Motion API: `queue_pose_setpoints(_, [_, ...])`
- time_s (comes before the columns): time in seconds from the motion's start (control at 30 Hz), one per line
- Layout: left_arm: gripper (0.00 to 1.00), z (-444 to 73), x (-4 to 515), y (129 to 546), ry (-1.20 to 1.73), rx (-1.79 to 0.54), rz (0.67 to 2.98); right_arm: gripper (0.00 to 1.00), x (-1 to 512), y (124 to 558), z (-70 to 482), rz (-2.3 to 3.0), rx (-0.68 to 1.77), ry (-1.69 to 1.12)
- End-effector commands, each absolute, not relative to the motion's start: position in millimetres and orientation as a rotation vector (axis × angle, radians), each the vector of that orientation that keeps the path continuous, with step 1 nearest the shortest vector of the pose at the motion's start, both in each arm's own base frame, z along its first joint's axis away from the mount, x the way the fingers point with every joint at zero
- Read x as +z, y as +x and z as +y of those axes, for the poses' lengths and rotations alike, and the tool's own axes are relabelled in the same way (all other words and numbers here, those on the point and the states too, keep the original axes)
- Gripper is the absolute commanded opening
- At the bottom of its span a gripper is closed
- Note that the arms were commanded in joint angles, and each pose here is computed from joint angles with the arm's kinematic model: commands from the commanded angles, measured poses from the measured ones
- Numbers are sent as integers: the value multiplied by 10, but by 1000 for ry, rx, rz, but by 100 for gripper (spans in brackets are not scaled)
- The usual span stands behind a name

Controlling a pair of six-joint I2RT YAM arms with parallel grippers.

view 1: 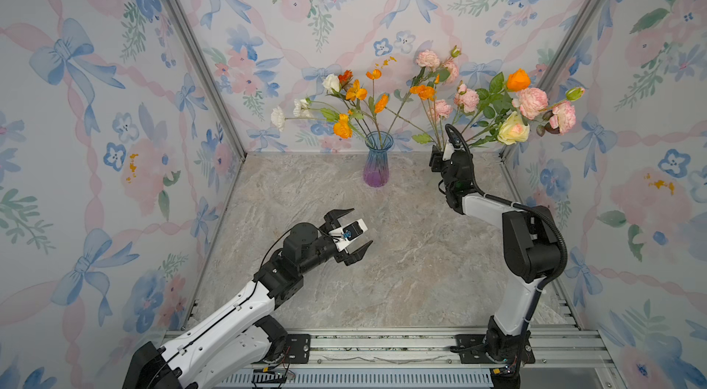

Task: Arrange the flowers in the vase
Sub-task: 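Set the cylinder down on the table beside the blue-purple vase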

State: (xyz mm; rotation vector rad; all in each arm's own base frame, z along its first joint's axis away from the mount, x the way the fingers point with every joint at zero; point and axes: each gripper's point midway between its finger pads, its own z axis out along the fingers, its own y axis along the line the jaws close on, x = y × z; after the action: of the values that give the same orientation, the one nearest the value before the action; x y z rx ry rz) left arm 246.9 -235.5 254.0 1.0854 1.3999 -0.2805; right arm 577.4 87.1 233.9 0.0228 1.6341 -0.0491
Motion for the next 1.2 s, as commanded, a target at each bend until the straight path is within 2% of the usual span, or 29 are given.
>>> queue_pose_setpoints(0.0, [98,-2345,2517,2496,1083,-272,1398,19,3067,5842,935,1388,8,56])
queue_pose_setpoints(0.43, [98,-2334,2492,2518,1082,-269,1407,20,2721,5996,1037,1439,-27,56])
queue_pose_setpoints(0.57, [98,-2337,2494,2517,1083,-270,1407,24,2658,5984,1008,1449,-39,68])
queue_pose_setpoints(0.63, [98,-2338,2495,2518,1083,-270,1406,34,2622,5980,999,1457,-41,73])
queue_pose_setpoints(0.7, [98,-2339,2505,2515,1083,-270,1404,53,2595,5976,988,1465,-48,76])
queue_pose_setpoints(0.73, [98,-2334,2498,2519,1083,-268,1405,59,2587,5974,991,1467,-48,77])
queue_pose_setpoints(0.83, [98,-2333,2506,2515,1082,-270,1403,68,2558,5968,982,1481,-46,80])
queue_pose_setpoints(1.1, [98,-2337,2533,2501,1082,-276,1394,100,2464,5899,985,1509,-37,80])
queue_pose_setpoints(1.17, [98,-2332,2564,2494,1078,-276,1386,97,2442,5864,983,1519,-38,81])
